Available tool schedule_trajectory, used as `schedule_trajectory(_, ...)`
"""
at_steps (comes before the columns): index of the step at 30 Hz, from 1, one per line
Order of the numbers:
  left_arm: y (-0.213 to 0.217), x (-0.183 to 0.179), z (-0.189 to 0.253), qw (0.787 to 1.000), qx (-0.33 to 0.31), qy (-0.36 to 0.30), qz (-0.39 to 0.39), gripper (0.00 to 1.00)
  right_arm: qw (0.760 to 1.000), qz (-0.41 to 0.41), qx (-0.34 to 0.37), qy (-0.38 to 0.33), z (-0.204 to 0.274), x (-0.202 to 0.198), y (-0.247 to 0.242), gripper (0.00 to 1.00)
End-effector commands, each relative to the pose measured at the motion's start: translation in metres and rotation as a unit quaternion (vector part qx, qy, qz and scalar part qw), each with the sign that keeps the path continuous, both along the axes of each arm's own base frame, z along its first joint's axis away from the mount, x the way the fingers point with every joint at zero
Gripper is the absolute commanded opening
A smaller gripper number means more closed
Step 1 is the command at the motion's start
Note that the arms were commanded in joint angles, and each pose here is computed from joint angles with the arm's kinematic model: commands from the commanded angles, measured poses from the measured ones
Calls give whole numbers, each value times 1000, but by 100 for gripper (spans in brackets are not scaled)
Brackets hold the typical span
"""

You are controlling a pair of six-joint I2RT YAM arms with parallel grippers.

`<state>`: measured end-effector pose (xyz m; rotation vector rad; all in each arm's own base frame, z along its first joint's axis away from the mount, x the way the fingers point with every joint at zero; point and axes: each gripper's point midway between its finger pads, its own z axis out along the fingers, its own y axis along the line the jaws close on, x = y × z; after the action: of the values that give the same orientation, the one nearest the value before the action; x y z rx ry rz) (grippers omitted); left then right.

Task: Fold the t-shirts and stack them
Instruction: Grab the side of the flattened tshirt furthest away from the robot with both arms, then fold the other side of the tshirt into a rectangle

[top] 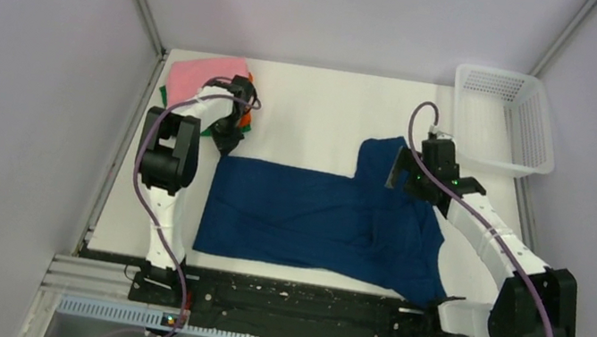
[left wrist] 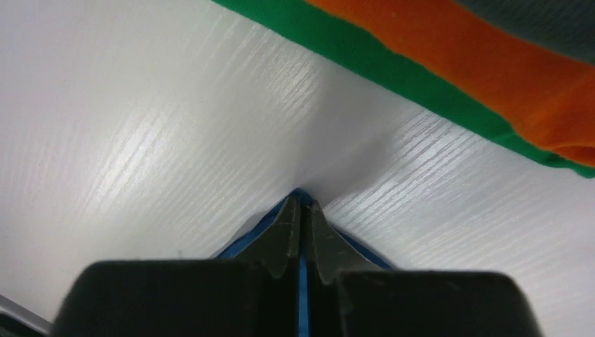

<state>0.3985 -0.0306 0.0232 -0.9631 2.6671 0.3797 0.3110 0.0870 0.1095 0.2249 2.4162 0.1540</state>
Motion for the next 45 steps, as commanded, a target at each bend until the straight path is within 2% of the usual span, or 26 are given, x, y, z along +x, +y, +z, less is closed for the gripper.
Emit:
schedule_trajectory(1,2,-18,-5,999,2,34,12,0,997,5,4,-74,40,62,12,98)
schedule_trajectory(4,0,-18,4,1000,-6,25,9,0,997,6,-4,-75,44,103,23,93)
schedule_trajectory(9,-10,-17,21,1000,-31,-1,3,0,996,-51,-56,-45,13,165,22,82)
schedule_trajectory(14,-20,-18,33,999,-43,-14,-7,0,991,-92,-93,-9,-26,207,20,77)
schedule_trajectory(17,-23,-20,36,999,-46,-17,-11,0,990,-95,-103,9,-46,217,27,76)
schedule_trajectory(21,-24,-23,36,999,-48,-16,-11,0,987,-84,-127,50,-72,199,31,75)
schedule_trajectory(26,-25,-26,37,998,-53,-16,-14,0,986,-96,-118,70,-85,162,26,62)
schedule_trajectory(29,-27,-26,39,998,-59,-22,-18,0,986,-112,-111,60,-86,149,21,44)
schedule_trajectory(31,-28,-26,43,998,-61,-26,-20,0,987,-117,-102,40,-78,155,22,21)
schedule_trajectory(33,-28,-26,47,997,-62,-31,-24,0,989,-107,-97,9,-61,168,25,5)
schedule_trajectory(34,-28,-26,49,997,-63,-33,-26,0,990,-100,-96,-12,-49,175,27,0)
schedule_trajectory(38,-28,-31,58,996,-67,-43,-30,0,988,-95,-103,-70,7,173,20,0)
schedule_trajectory(42,-29,-38,62,995,-78,-58,-37,0,988,-91,-94,-87,30,131,10,0)
schedule_trajectory(45,-31,-43,66,993,-84,-63,-44,0,989,-77,-100,-82,29,88,6,0)
